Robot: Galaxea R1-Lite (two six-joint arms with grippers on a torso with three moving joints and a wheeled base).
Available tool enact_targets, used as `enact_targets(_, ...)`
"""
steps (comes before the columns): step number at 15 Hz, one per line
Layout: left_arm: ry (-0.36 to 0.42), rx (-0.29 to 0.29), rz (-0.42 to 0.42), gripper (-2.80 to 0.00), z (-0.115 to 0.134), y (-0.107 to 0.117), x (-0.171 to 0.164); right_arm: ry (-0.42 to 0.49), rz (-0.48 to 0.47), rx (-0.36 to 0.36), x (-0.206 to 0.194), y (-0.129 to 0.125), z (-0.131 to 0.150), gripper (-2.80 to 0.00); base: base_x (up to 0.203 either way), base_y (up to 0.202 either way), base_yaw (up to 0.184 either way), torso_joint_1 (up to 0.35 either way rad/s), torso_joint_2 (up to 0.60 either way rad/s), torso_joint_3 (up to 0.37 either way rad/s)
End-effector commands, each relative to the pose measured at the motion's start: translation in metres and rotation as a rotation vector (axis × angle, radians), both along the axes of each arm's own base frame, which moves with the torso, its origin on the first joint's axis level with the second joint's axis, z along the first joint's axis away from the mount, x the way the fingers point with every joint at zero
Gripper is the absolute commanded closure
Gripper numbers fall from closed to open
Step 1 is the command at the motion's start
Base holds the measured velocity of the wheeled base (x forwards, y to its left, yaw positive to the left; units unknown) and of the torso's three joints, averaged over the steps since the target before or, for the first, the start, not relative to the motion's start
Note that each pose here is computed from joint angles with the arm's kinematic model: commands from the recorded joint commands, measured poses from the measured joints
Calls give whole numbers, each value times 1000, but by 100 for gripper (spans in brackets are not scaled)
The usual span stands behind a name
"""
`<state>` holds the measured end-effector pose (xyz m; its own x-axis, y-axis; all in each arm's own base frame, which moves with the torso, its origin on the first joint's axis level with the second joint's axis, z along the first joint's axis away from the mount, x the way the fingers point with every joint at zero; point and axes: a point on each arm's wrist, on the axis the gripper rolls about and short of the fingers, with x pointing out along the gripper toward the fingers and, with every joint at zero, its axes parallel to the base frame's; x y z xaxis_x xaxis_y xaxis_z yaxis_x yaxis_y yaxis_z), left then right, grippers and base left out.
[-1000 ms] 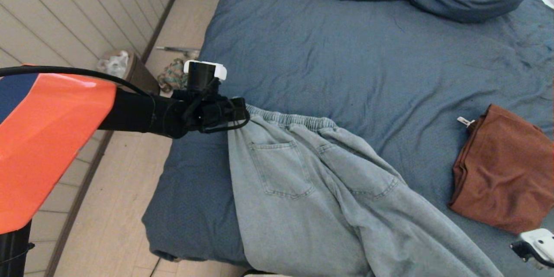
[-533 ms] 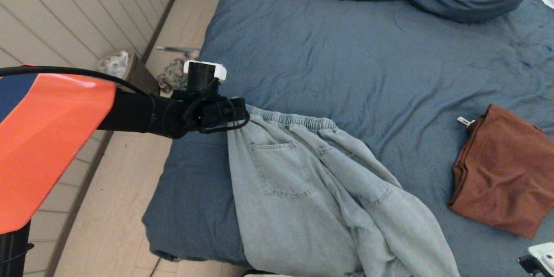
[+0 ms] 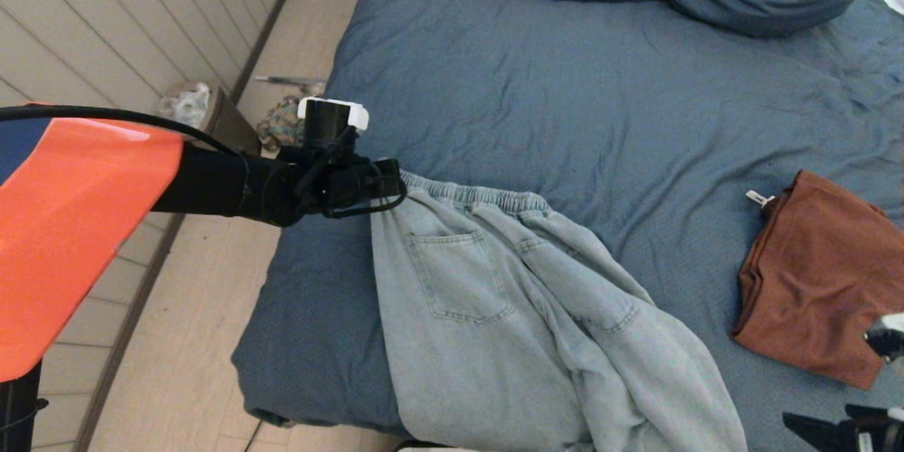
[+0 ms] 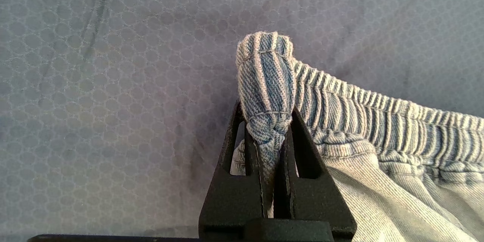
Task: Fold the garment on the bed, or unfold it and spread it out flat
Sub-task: Unford the blue shorts
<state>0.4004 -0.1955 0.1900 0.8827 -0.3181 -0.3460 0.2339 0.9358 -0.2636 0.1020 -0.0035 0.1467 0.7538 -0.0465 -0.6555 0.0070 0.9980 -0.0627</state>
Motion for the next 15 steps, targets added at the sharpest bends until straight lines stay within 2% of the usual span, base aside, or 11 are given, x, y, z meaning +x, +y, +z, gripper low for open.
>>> enact_targets(1,-4,-4,-3,0,3,-1,-3,37,5,46,49,1,14,0,0,0,0,0,0,0)
enact_targets(4,0,-2,-10,0,1,-4,-4,-44,80,146,124,19,42,0,0,0,0,0,0,0)
enact_targets(7,4,0,-16,0,0,-6,-5,-174,132,276,196,53,60,0,0,0,0,0,0,0)
enact_targets(9,17,6,-32,0,-5,-11,-10,-265,187,318,235,79,63,0,0,0,0,0,0,0)
enact_targets(11,43,21,-75,0,-11,-23,-25,-325,252,346,260,108,69,0,0,0,0,0,0,0)
enact_targets(13,82,43,-144,0,-19,-41,-52,-347,316,368,273,137,68,0,0,0,0,0,0,0)
enact_targets(15,119,68,-207,0,-27,-53,-80,-361,347,378,283,152,67,0,0,0,0,0,0,0)
